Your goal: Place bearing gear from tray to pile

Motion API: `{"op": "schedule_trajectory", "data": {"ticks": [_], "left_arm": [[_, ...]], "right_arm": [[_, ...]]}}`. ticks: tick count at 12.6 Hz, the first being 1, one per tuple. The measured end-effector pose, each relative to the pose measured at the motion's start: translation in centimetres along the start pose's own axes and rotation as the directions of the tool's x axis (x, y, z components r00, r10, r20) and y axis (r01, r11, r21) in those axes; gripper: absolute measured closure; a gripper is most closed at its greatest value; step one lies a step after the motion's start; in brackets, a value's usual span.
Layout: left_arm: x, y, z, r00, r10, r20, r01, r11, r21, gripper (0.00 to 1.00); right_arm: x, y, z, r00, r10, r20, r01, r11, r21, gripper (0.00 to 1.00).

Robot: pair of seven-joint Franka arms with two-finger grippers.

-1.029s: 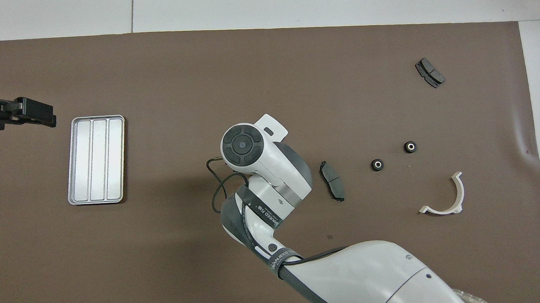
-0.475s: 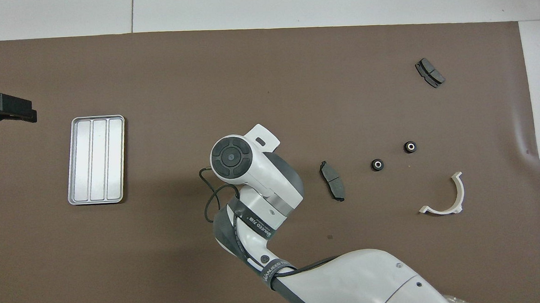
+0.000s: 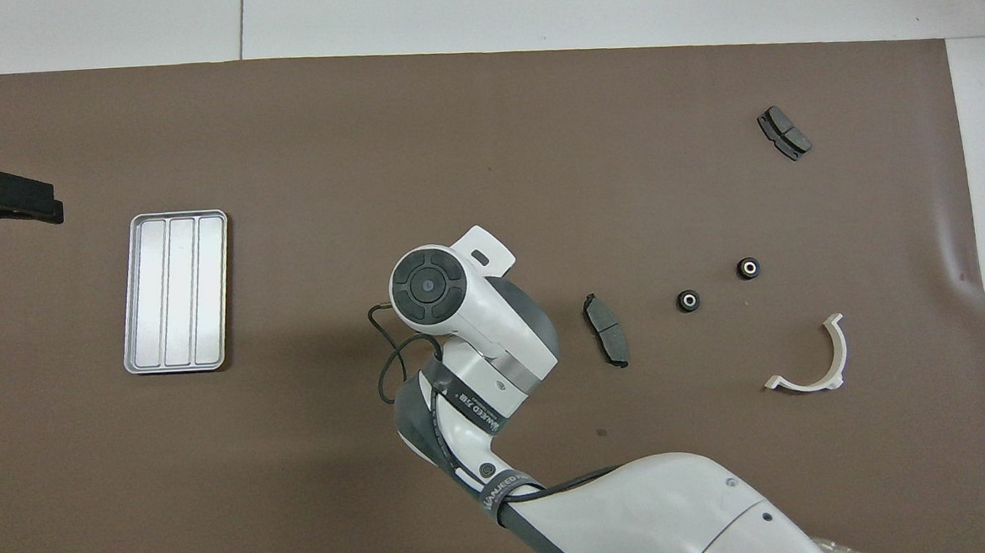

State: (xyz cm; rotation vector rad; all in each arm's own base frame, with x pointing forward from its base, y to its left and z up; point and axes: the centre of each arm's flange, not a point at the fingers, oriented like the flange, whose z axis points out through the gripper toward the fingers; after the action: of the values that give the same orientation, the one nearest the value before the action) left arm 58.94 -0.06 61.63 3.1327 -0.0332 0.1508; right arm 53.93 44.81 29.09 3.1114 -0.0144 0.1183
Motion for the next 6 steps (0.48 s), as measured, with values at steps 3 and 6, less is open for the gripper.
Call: {"op": "schedule_trajectory", "data": {"ticks": [3,6], "left_arm": [[0.0,0.2,0.1,1.0,0.004,0.004,-0.004,1.0,-0.001,0.0],[-0.2,0.5,0.4,0.999,0.029,0.025,-0.029,1.0,-0.002,0.0]], "right_arm": [[0.0,0.2,0.2,1.0,0.013,-0.024,-0.013,1.0,0.026,0.76],[0.8,1.0,0.0,0.999,0.038,-0.038,-0.037,0.999,0.036,0.76]]}}
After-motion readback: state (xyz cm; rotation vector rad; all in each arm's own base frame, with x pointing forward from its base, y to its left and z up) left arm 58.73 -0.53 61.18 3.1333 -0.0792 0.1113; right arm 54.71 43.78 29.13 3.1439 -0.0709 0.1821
